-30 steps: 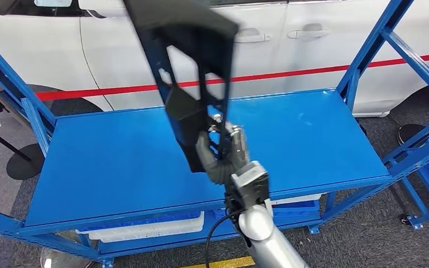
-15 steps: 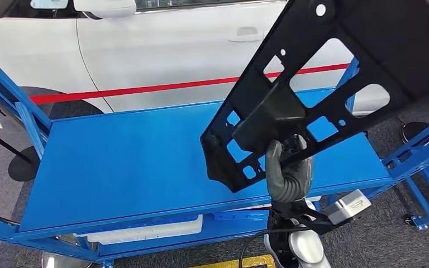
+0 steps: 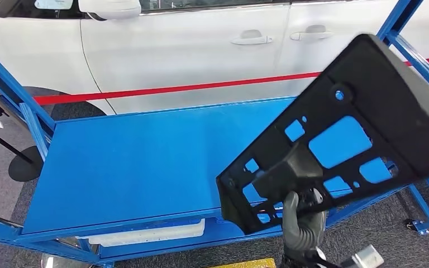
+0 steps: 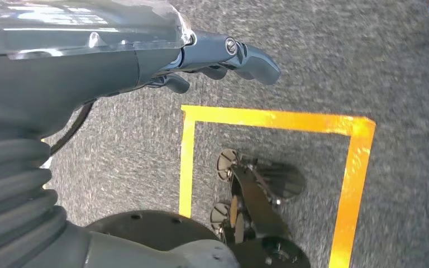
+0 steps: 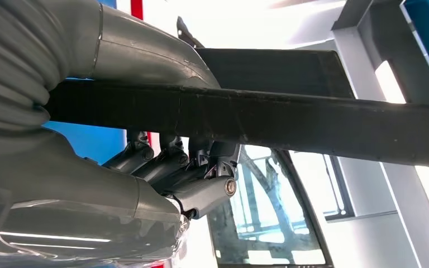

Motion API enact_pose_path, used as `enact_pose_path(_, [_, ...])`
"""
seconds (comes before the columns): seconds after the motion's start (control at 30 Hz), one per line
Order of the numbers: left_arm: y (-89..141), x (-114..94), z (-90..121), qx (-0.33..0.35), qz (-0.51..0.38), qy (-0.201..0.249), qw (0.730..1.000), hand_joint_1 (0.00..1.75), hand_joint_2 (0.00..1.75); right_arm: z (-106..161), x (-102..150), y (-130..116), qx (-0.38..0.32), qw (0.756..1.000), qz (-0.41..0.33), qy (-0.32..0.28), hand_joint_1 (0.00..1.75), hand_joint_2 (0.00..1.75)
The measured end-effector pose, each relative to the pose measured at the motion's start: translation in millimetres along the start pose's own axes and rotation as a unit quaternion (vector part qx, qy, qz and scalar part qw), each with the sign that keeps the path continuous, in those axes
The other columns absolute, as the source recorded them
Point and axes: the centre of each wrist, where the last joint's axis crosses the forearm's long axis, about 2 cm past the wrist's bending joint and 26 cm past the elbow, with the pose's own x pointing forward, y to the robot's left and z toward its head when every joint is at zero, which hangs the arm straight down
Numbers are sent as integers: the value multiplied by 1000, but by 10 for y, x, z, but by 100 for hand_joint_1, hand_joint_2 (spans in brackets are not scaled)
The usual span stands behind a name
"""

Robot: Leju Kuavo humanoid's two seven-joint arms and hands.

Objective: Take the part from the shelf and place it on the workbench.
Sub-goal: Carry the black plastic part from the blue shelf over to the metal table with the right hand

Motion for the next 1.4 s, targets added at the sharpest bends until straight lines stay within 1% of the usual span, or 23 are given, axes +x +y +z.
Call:
enact_pose_path(0.1, [-55,-18,21,-2,8,4,1000,0,175,270,46,-135,13,1000,-3,25,175,175])
enact_pose_path(0.2, [-80,-33,35,-3,10,8,1000,0,175,482,106,-262,-10,999,18,50,175,175])
enact_pose_path(0.27, [-88,-40,41,-5,11,10,1000,0,175,566,135,-299,-27,997,36,61,175,175])
enact_pose_path(0.33, [-88,-41,41,-7,10,10,1000,0,175,609,141,-284,-32,996,49,71,175,175])
enact_pose_path(0.5, [-75,-12,23,-7,3,6,1000,0,175,655,122,-215,-35,994,64,86,175,175])
enact_pose_path(0.83, [-39,0,11,-3,1,7,1000,0,175,695,75,-112,-37,993,55,97,175,175])
enact_pose_path(1.4, [-26,26,-5,-3,-3,8,1000,0,175,718,52,-69,-38,993,50,103,175,175])
